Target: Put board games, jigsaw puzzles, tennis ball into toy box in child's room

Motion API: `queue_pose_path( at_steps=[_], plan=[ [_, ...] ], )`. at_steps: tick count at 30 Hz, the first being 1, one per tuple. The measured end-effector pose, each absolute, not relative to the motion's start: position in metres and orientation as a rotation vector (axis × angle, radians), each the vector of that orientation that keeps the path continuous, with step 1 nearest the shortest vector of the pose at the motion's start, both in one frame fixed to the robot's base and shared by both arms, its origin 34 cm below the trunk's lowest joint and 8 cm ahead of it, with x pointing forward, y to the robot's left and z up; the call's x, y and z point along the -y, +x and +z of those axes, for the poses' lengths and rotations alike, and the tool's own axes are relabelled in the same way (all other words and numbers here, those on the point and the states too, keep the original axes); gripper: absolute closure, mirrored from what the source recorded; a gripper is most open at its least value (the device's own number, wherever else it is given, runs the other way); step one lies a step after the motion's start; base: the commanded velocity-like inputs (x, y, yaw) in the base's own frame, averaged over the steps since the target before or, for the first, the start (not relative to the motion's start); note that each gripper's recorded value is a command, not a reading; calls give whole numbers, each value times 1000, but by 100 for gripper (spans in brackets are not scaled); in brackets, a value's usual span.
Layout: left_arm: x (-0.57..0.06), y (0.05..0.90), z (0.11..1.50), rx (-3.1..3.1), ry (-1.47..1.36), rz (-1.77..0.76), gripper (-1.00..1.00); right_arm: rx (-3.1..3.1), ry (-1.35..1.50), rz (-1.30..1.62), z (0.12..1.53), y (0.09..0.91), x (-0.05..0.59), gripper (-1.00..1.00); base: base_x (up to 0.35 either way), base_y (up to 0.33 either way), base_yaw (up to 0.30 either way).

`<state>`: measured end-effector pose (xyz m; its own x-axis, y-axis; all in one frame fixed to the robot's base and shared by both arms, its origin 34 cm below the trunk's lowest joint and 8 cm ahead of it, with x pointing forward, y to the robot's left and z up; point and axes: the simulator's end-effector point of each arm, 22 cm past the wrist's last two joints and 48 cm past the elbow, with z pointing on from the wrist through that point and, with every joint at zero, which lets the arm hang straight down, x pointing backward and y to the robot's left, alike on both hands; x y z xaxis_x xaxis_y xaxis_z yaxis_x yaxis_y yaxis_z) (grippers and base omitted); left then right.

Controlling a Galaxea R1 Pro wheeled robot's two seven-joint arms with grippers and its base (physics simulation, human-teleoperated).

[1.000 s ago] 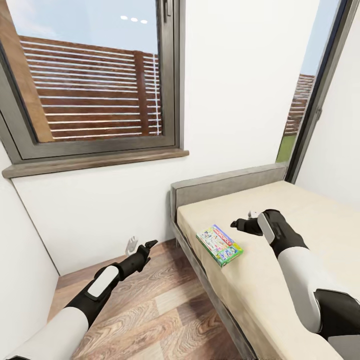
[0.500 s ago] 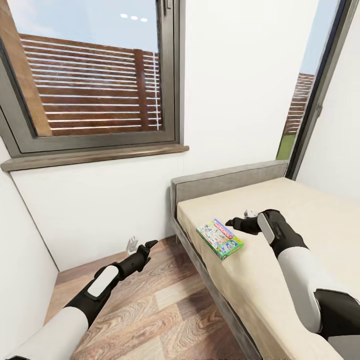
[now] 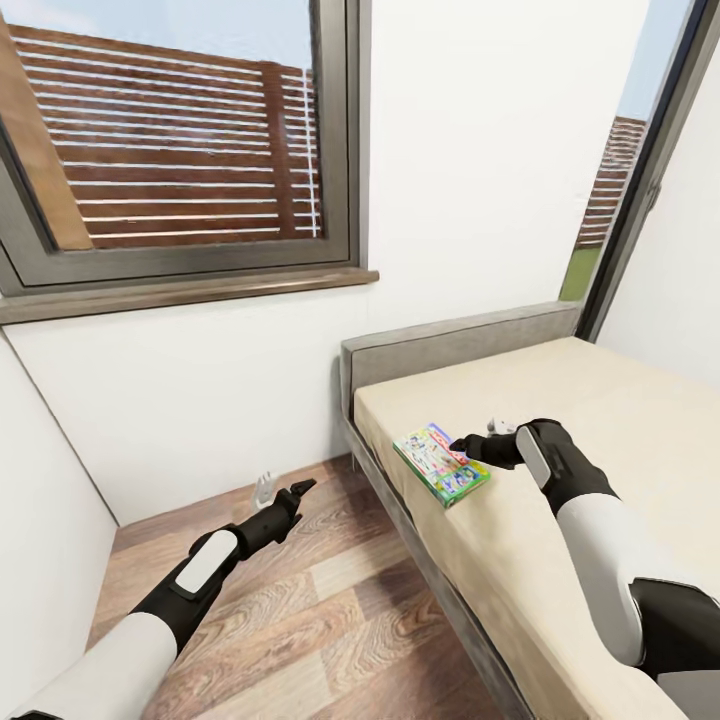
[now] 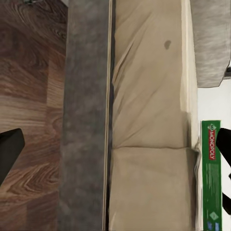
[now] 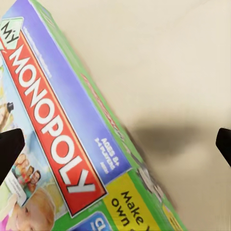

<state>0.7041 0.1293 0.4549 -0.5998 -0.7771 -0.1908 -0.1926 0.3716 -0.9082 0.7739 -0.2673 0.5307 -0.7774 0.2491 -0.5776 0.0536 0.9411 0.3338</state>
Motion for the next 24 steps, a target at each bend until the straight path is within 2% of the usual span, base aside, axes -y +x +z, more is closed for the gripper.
queue_pose_path(
  at_steps=[24],
  plan=[
    [-128, 704, 456, -2013, -831, -1221, -100, -2440, 220, 407, 531, 773, 268, -100, 0, 0, 0]
  ],
)
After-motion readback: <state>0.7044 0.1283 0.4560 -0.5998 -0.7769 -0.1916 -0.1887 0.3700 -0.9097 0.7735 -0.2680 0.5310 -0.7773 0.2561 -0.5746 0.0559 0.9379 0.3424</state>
